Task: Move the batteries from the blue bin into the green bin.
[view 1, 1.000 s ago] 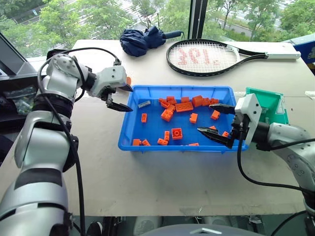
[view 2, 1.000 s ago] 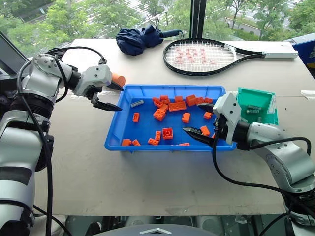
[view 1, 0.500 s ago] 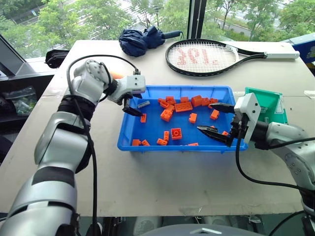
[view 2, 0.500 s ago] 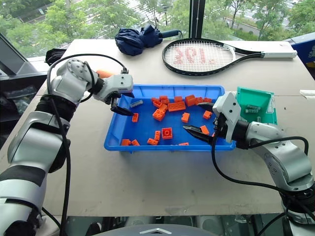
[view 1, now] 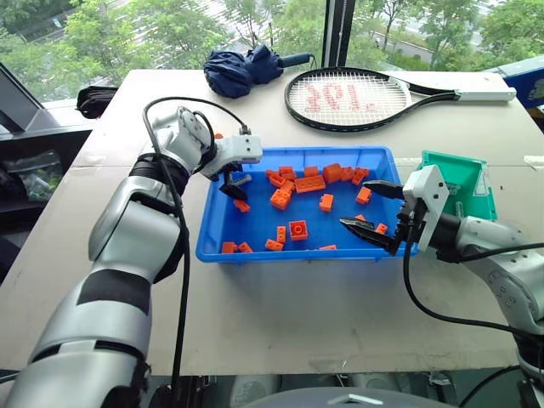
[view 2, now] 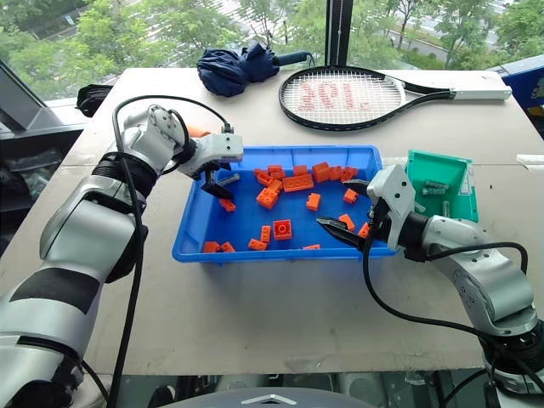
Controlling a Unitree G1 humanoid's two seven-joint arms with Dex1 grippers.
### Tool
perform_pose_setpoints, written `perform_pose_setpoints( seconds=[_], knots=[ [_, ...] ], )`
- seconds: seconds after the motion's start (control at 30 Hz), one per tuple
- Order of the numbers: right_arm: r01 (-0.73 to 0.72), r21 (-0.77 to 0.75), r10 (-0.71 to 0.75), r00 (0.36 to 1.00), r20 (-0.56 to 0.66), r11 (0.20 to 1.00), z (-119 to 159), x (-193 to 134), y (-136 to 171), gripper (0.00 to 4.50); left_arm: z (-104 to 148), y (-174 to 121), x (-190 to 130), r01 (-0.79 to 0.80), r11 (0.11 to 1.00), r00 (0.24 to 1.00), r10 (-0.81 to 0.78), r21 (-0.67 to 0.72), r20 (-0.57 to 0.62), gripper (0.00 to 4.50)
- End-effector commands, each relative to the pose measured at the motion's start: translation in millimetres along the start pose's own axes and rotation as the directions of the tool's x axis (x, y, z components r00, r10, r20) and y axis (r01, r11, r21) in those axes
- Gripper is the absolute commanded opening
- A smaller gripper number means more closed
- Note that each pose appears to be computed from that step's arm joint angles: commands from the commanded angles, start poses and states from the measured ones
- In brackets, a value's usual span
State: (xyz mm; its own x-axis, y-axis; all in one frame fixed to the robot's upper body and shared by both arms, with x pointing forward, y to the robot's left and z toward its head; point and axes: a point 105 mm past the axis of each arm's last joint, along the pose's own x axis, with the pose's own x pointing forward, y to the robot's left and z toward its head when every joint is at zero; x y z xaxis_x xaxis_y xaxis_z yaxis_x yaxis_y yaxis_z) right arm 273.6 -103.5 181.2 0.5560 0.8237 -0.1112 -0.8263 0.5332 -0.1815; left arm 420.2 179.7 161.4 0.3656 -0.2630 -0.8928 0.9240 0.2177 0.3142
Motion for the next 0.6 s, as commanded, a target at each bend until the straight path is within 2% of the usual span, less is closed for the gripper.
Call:
perform_pose_setpoints(
  seconds=[0.03,0.13,0.23,0.33,0.4,0.47,0.5,0.53,0.6],
  knots=[
    [-0.001,-0.033,0.002,1.0,0.029,0.999,10.2,-4.6,2.2,4.5,-6.0,5.8,-2.8,-0.043,0.999,0.998,0.042,-0.028,-0.042,4.38],
    [-0.006,-0.034,0.007,1.0,0.022,0.999,10.3,-6.1,0.5,4.5,-6.3,5.2,1.5,-0.05,0.998,0.998,0.048,-0.043,-0.047,4.38],
    [-0.009,-0.035,0.01,1.0,0.021,0.999,11.4,-6.9,-0.6,4.5,-5.3,4.0,4.2,-0.048,0.998,0.998,0.045,-0.043,-0.051,3.72],
    [-0.008,-0.039,0.009,1.0,0.019,0.999,12.4,-7.4,-2.7,4.5,-2.7,3.0,5.7,-0.041,0.998,0.998,0.039,-0.042,-0.049,2.43],
    [-0.002,-0.043,0.003,1.0,0.018,0.999,12.8,-7.7,-4.3,4.5,-1.4,2.5,6.3,-0.037,0.999,0.998,0.035,-0.038,-0.047,1.35],
    [0.001,-0.044,-0.001,1.0,0.018,0.999,13.0,-8.0,-4.5,4.5,-0.3,2.7,6.3,-0.037,0.999,0.998,0.036,-0.034,-0.044,0.71],
    [0.004,-0.043,-0.003,1.0,0.019,0.999,13.0,-8.2,-4.7,4.5,0.6,2.9,6.1,-0.038,0.999,0.999,0.036,-0.032,-0.04,0.23],
    [0.006,-0.042,-0.005,1.0,0.019,0.999,12.9,-8.3,-4.9,4.5,1.3,3.1,5.8,-0.038,0.999,0.999,0.037,-0.03,-0.038,0.01],
    [0.009,-0.042,-0.009,1.0,0.019,0.999,12.6,-8.9,-5.1,4.5,2.0,4.2,4.8,-0.044,0.999,0.998,0.043,-0.023,-0.038,0.02]
  ],
)
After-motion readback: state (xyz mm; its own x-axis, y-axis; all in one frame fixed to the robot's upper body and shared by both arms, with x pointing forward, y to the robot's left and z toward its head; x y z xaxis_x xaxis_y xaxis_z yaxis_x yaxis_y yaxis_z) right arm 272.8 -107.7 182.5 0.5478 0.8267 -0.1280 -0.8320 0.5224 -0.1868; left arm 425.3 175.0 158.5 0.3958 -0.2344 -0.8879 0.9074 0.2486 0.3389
